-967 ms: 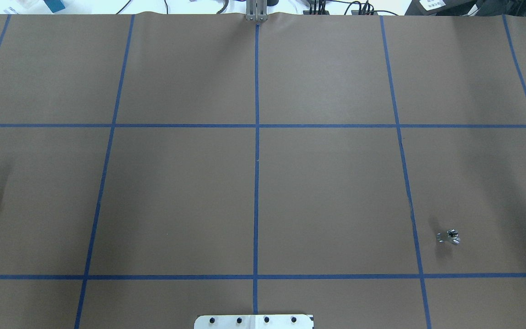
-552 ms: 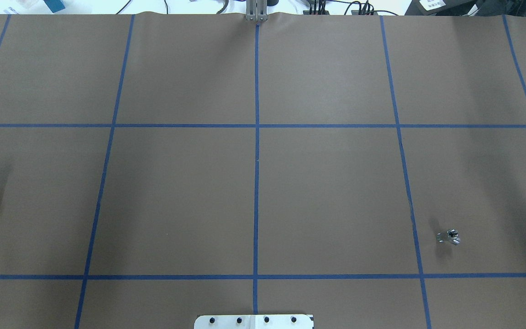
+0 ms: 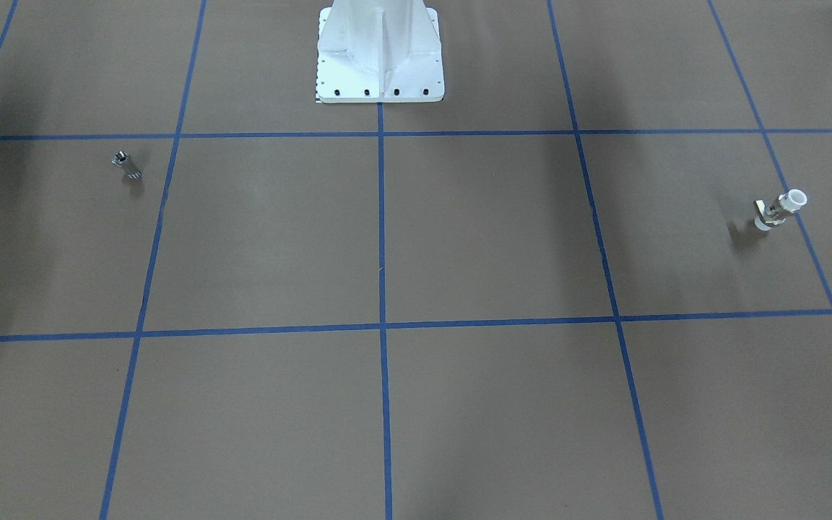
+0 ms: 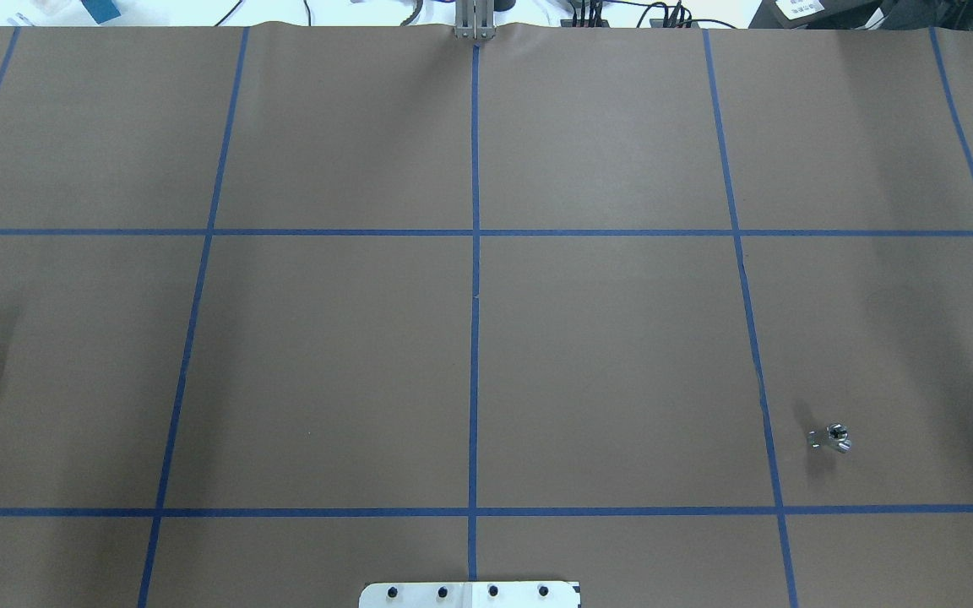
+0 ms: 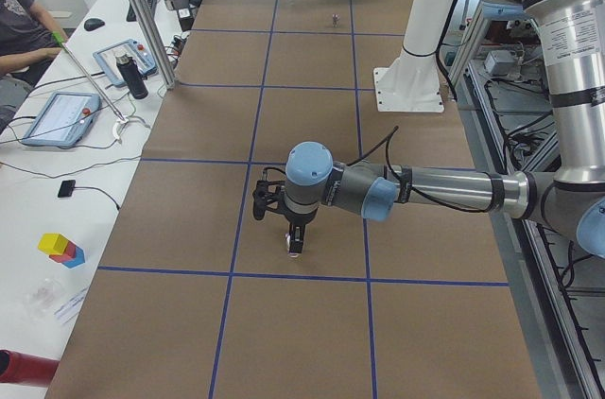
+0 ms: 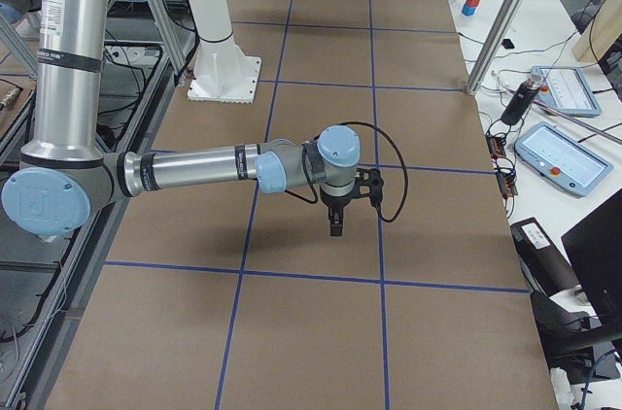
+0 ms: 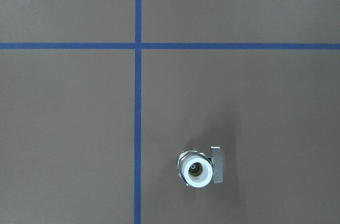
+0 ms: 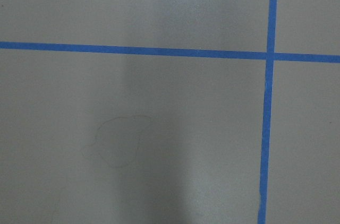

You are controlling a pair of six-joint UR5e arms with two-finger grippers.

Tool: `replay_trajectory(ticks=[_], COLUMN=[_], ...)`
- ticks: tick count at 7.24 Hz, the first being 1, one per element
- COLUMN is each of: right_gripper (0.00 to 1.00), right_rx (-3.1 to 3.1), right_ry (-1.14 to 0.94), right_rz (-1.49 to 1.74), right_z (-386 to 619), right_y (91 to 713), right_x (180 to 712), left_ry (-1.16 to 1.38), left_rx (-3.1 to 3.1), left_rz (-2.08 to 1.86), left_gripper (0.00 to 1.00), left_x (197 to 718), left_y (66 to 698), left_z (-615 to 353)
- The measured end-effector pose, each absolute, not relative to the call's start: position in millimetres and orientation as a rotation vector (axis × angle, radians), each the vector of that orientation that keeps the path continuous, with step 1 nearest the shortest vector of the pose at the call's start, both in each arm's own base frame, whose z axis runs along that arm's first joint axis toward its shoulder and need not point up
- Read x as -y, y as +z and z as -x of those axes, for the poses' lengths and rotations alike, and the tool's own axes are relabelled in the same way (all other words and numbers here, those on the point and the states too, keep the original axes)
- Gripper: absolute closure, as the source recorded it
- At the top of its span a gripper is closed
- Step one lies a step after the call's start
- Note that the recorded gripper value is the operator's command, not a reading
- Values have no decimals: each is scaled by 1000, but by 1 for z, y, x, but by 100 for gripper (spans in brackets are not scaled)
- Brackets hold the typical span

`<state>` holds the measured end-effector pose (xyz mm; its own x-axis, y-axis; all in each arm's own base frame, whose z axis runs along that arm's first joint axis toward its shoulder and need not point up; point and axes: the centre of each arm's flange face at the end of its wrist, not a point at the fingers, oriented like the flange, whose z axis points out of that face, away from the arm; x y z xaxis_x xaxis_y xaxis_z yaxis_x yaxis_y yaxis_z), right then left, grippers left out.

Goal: Assemble PPR valve and pipe with both arms

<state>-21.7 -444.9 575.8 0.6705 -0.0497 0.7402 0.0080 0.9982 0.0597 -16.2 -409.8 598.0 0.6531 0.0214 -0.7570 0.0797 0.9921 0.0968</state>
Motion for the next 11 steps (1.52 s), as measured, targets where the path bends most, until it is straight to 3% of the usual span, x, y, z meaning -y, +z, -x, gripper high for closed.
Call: replay_trajectory(ticks=[4, 11], right_gripper=[1, 1], right_rx=[880, 876], right_ry=[-101, -141], right_rz=[-110, -130], right_z=[38, 51], right_y=[566, 564], right_x=[446, 445], left_ry=[35, 88], left_rx=[-787, -778], left_rz=[-50, -55], left_gripper=[0, 5], left_x=[459, 423], left_y=[617, 645], left_z=[-72, -102])
